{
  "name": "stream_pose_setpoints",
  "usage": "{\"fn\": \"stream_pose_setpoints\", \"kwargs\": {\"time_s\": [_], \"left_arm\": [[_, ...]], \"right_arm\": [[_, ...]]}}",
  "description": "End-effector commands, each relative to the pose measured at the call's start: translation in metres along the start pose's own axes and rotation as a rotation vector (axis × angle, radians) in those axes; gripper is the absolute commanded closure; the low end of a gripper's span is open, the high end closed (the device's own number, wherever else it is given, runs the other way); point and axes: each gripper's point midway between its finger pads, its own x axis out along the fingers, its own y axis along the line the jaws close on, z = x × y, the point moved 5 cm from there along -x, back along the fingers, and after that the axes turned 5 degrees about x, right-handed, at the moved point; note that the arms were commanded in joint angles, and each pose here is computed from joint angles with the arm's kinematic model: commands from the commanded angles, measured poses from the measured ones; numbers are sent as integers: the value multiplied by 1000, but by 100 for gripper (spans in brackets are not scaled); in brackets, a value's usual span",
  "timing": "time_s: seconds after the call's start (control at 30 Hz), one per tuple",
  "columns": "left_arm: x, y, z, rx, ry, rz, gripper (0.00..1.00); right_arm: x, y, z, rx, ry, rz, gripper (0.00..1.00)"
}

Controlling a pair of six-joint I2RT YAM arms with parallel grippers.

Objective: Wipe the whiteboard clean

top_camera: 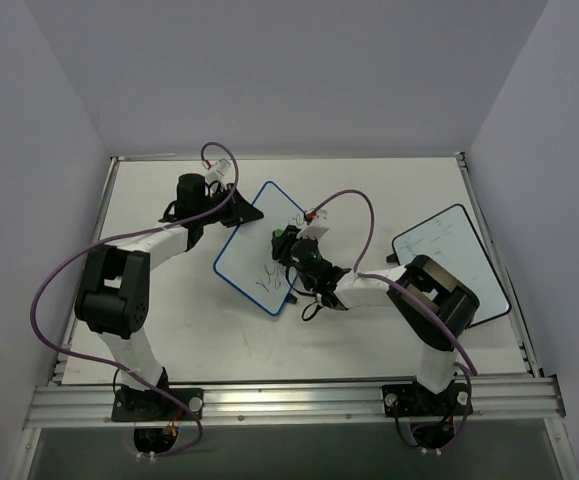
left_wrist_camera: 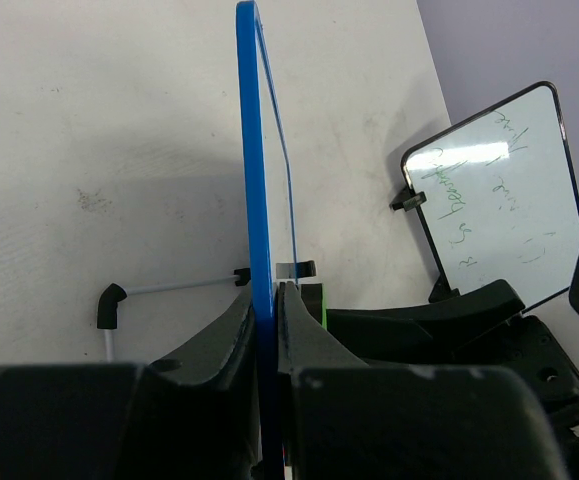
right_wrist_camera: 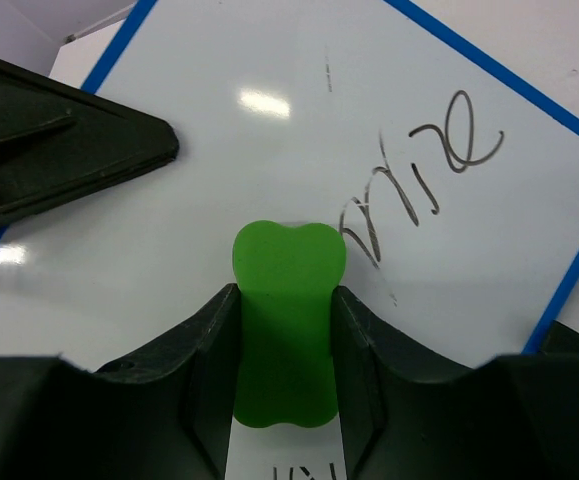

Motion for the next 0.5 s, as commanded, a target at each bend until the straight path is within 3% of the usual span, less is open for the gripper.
{"fn": "stream_pose_setpoints", "kwargs": {"time_s": [0.0,0.47], "left_arm": [[10,-1,-56,22,173,-4,98],[10,-1,-58,23,178,-1,98]], "right_arm": [[0,16,-20,-54,116,53,100],[14,-32,-29,-10,152,-47,100]]}}
